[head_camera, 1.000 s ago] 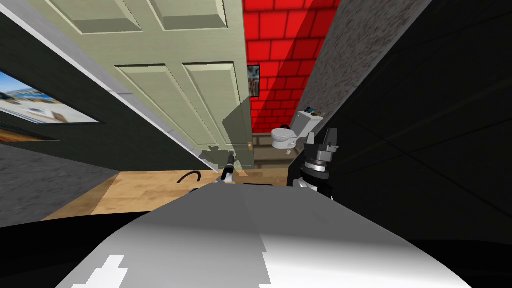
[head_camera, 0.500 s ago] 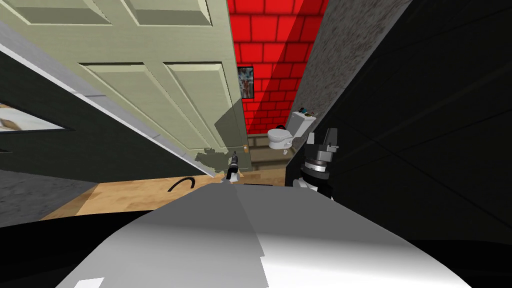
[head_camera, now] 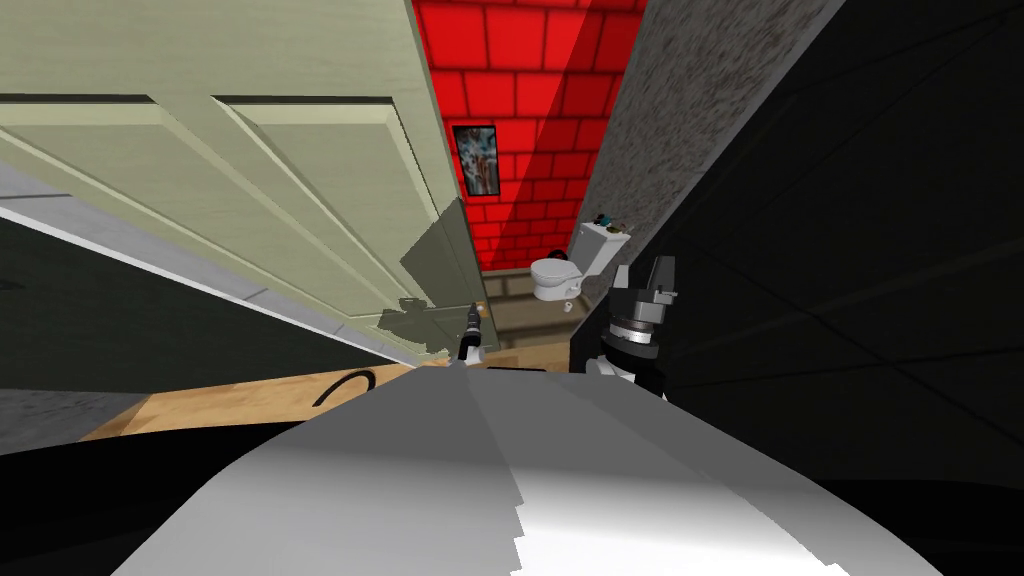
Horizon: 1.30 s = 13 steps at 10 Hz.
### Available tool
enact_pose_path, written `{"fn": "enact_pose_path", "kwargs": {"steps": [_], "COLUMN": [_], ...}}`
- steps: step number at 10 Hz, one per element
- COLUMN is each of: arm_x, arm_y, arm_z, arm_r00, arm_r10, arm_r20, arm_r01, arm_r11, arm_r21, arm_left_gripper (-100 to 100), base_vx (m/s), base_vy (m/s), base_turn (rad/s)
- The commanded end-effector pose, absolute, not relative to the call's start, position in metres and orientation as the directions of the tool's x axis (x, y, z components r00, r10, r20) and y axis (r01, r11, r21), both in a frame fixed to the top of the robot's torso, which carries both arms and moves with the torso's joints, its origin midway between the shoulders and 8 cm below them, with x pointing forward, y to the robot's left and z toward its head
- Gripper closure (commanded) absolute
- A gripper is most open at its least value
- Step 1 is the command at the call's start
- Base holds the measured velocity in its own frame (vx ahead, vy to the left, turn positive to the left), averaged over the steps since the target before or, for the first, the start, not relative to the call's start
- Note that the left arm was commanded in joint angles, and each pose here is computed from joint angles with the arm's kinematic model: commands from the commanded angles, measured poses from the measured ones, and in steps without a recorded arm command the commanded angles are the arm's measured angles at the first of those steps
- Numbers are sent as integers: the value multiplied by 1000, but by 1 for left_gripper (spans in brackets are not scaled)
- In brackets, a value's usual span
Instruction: Pull the door open
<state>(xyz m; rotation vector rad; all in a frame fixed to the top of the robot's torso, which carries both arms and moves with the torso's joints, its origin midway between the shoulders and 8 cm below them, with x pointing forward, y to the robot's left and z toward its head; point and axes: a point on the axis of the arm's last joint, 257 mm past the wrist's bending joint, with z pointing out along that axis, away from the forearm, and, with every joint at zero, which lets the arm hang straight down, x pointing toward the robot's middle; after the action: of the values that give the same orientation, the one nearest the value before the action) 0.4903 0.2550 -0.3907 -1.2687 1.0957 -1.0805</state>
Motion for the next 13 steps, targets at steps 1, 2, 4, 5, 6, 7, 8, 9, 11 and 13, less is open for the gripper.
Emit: {"fn": "enact_pose_path", "kwargs": {"steps": [1, 2, 4, 5, 6, 7, 8, 9, 11, 13], "arm_x": [489, 490, 490, 490, 490, 490, 490, 488, 487, 487], "arm_y": [248, 250, 250, 250, 250, 250, 250, 255, 261, 269], "arm_z": [-391, -391, -391, -391, -391, -391, -391, -395, -396, -397], "arm_r00": [160, 161, 161, 161, 161, 161, 161, 159, 158, 157], "arm_r10": [-987, -987, -987, -987, -987, -987, -987, -987, -987, -987], "arm_r20": [-2, -6, -6, -6, -6, -6, -6, -16, -27, -41], "arm_r01": [0, 0, 0, 0, 0, 0, 0, -10, -14, -19], "arm_r11": [2, 6, 6, 6, 6, 6, 6, 14, 25, 38], "arm_r21": [-1000, -1000, -1000, -1000, -1000, -1000, -1000, -1000, -1000, -999], "arm_left_gripper": [-100, -100, 100, 100, 100, 100, 100, 100, 100, 100], "base_vx": [193, 57, -30, -11, 0, 0, 0, -99, -168, -200], "base_vy": [-45, -23, 5, 8, 0, 0, 0, 22, 33, 30], "base_turn": [-70, 35, -18, -5, 0, 0, 0, -32, -44, -41]}}
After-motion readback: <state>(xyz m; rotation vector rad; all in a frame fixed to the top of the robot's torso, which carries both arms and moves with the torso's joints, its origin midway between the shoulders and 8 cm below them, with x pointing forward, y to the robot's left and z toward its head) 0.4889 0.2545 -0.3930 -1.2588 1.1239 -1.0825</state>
